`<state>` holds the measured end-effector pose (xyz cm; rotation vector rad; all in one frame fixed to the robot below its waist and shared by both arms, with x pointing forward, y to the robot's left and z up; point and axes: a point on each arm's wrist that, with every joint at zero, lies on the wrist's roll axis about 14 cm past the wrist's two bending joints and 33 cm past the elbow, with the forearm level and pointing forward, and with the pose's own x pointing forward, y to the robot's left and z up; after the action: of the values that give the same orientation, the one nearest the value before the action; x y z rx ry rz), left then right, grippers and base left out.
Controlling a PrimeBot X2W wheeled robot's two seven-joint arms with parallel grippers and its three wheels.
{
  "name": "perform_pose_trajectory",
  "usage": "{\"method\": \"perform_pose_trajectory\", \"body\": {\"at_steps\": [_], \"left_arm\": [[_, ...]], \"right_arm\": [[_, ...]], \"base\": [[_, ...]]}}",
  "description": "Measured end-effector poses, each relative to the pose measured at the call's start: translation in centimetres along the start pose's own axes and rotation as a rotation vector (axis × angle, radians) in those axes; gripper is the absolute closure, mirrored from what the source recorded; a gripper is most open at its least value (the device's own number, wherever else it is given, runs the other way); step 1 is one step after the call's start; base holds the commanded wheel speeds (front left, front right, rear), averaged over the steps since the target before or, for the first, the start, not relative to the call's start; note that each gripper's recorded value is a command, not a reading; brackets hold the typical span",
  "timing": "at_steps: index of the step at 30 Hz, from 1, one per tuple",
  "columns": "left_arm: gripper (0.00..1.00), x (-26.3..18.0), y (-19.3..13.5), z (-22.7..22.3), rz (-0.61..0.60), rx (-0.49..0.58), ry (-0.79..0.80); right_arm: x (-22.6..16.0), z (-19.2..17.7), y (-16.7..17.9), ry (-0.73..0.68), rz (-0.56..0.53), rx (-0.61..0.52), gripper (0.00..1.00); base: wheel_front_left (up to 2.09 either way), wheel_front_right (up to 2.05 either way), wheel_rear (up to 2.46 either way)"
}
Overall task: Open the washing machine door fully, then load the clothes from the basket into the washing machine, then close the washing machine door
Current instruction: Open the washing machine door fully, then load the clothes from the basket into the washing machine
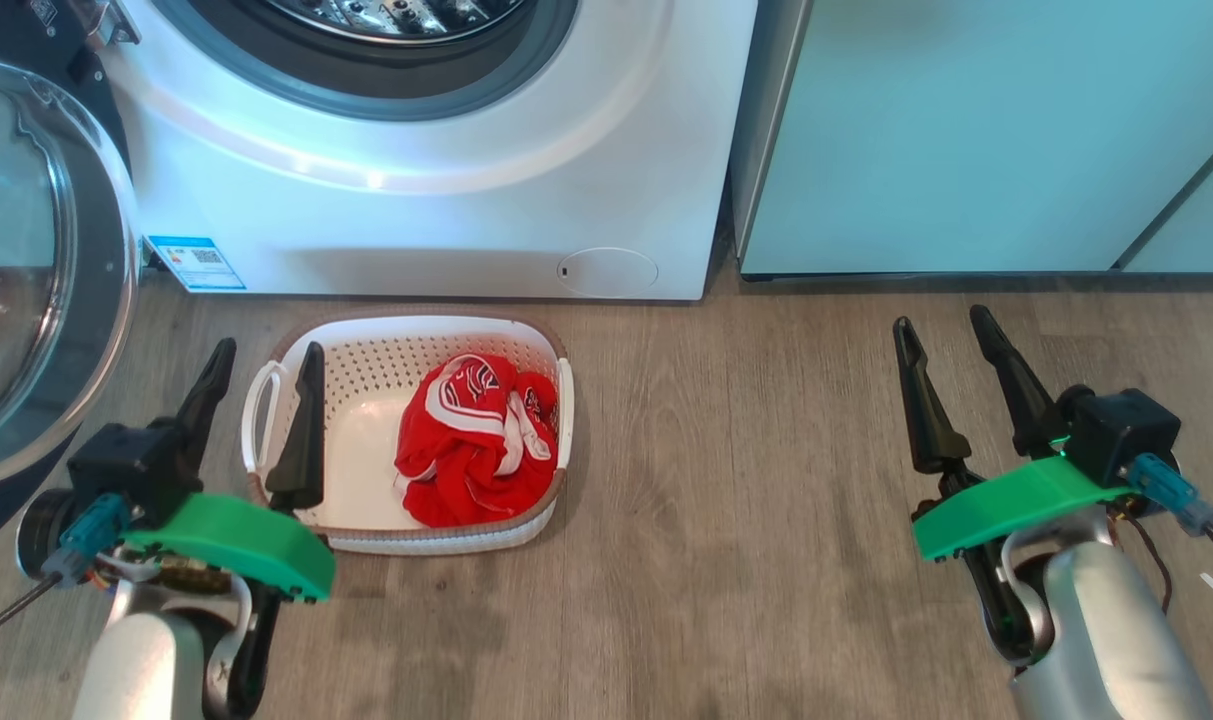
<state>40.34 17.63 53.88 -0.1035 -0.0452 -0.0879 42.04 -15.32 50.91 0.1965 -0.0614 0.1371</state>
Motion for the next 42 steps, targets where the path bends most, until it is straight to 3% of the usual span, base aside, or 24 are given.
{"method": "perform_pose_trajectory", "body": {"at_steps": [26,42], "left_arm": [[0.00,0.08,0.72,-0.62,0.026,0.017,0.020],[0.00,0.06,0.40,-0.60,0.016,0.027,0.021]], "right_arm": [[0.17,-0.67,-0.03,0.016,-0.002,0.005,0.00],[0.09,-0.56,-0.05,0.009,-0.006,0.015,0.00]], "base": [[0.04,-0.04,0.00],[1.53,-1.53,0.00]]}}
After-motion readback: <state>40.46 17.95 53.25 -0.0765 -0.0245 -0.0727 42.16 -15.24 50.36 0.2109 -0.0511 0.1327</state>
